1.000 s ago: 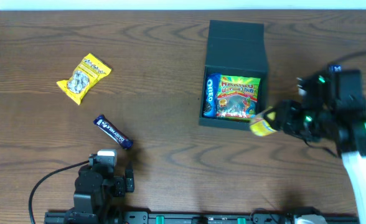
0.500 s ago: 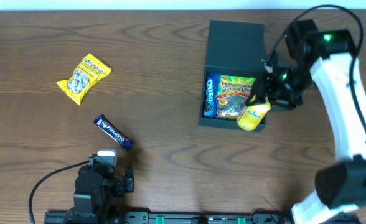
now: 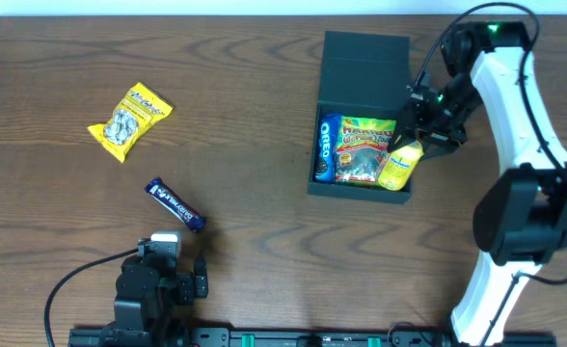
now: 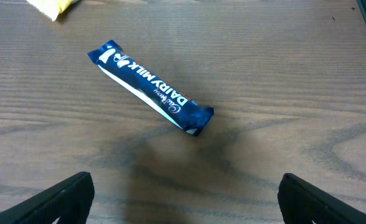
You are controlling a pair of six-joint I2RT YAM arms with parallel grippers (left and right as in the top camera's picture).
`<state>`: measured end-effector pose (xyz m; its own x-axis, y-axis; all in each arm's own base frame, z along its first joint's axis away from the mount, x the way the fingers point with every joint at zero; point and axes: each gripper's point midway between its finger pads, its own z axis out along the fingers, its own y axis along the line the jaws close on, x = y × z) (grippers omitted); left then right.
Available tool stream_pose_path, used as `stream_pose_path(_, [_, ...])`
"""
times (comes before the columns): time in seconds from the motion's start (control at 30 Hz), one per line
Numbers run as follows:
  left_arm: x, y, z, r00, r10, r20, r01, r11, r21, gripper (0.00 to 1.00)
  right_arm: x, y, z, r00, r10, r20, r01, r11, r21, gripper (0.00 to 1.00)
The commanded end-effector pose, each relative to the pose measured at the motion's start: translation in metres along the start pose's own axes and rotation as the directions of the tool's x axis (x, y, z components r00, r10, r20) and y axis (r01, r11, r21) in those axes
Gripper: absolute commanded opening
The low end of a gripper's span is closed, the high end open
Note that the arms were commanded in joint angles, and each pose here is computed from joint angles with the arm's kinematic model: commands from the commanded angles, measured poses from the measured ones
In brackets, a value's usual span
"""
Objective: Pack container
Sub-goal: 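Lift the Mentos tube and carry it left into the box's right side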
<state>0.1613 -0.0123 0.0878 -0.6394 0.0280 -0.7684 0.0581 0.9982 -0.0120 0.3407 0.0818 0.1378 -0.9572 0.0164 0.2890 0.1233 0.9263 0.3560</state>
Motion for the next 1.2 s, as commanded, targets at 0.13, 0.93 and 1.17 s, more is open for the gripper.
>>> stream_pose_path(0.13, [0.017,0.003,0.008,0.999,0.004,-0.054,-0.005,1.000,-0.017,0.95,-0.014,-0.002,0.007,0.999,-0.038,0.016,0.037,0.999,0.040,0.01])
stream_pose_path(0.93, [0.017,0.003,0.008,0.999,0.004,-0.054,-0.005,1.000,-0.017,0.95,-0.022,-0.008,0.033,0.999,0.033,-0.013,-0.030,0.981,0.192,0.02])
stream_pose_path(1.17, [0.017,0.003,0.008,0.999,0.004,-0.054,-0.005,1.000,-0.017,0.95,-0.027,-0.007,0.034,0.999,0.031,0.008,-0.032,0.982,0.189,0.16])
